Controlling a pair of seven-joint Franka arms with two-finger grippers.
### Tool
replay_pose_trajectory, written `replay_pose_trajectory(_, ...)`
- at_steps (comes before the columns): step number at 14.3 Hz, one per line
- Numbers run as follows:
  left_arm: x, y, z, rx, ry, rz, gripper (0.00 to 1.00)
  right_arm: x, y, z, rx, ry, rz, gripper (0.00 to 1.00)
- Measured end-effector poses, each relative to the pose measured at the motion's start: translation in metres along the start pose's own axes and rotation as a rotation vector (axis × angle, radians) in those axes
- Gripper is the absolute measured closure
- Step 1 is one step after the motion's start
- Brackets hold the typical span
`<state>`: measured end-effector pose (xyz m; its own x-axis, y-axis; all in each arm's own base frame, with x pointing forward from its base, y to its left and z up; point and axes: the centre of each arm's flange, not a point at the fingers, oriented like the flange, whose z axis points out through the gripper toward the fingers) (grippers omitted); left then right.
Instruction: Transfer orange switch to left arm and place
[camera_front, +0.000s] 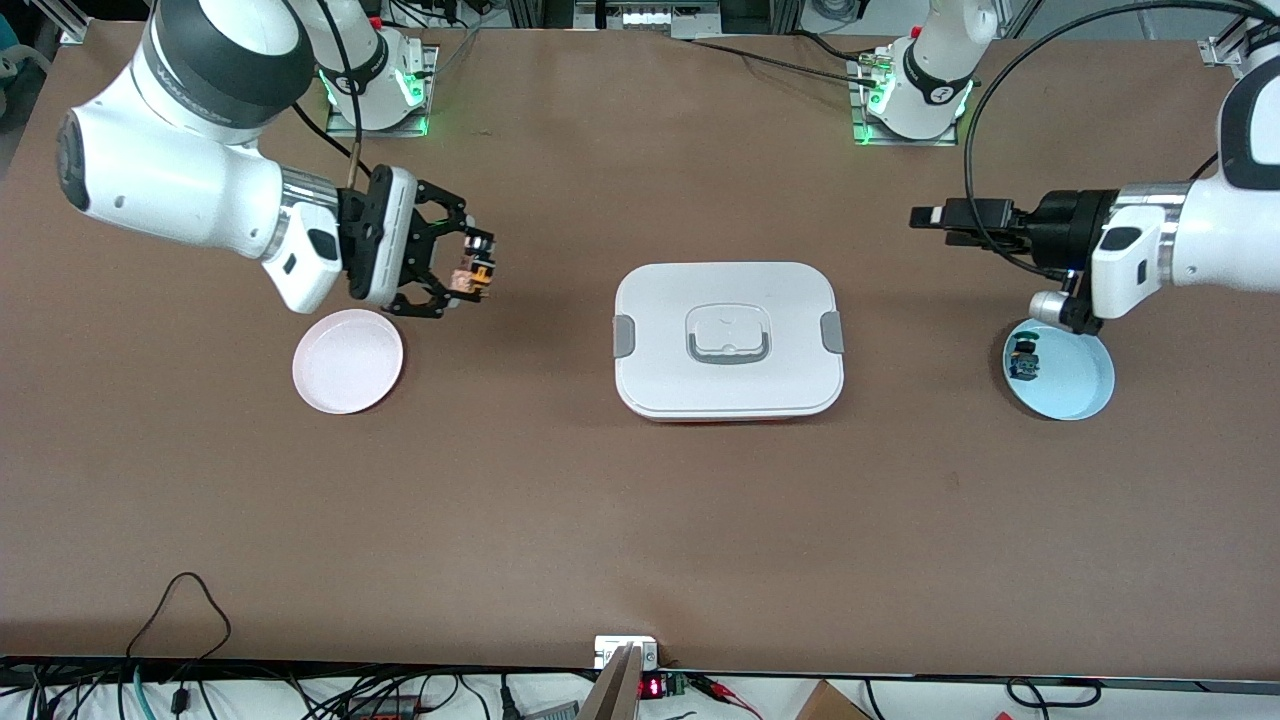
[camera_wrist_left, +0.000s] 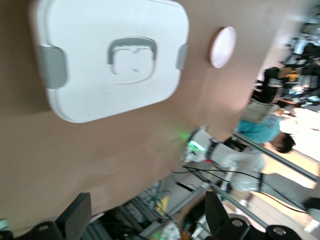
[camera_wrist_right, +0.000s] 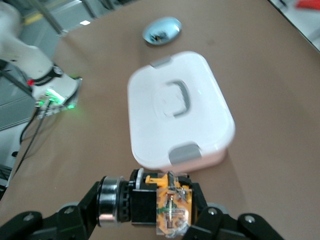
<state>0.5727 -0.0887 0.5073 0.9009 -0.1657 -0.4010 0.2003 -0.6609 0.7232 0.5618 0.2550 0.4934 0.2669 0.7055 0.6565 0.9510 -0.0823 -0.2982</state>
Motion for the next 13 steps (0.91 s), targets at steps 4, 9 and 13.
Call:
replay_pose_trajectory(4,0.02,0.006,0.039,-0.166,0.046,-0.02,0.0,0.0,0.004,0.046,0.121,0.215,-0.157,0.28)
replay_pose_trajectory(9,0.022,0.01,0.11,-0.381,0.025,-0.058,0.0,0.001,0.015,0.081,0.175,0.484,-0.22,0.28)
replay_pose_trajectory(13,0.026,0.006,0.141,-0.584,0.07,0.012,0.0,0.021,0.005,0.097,0.189,0.609,-0.176,0.28)
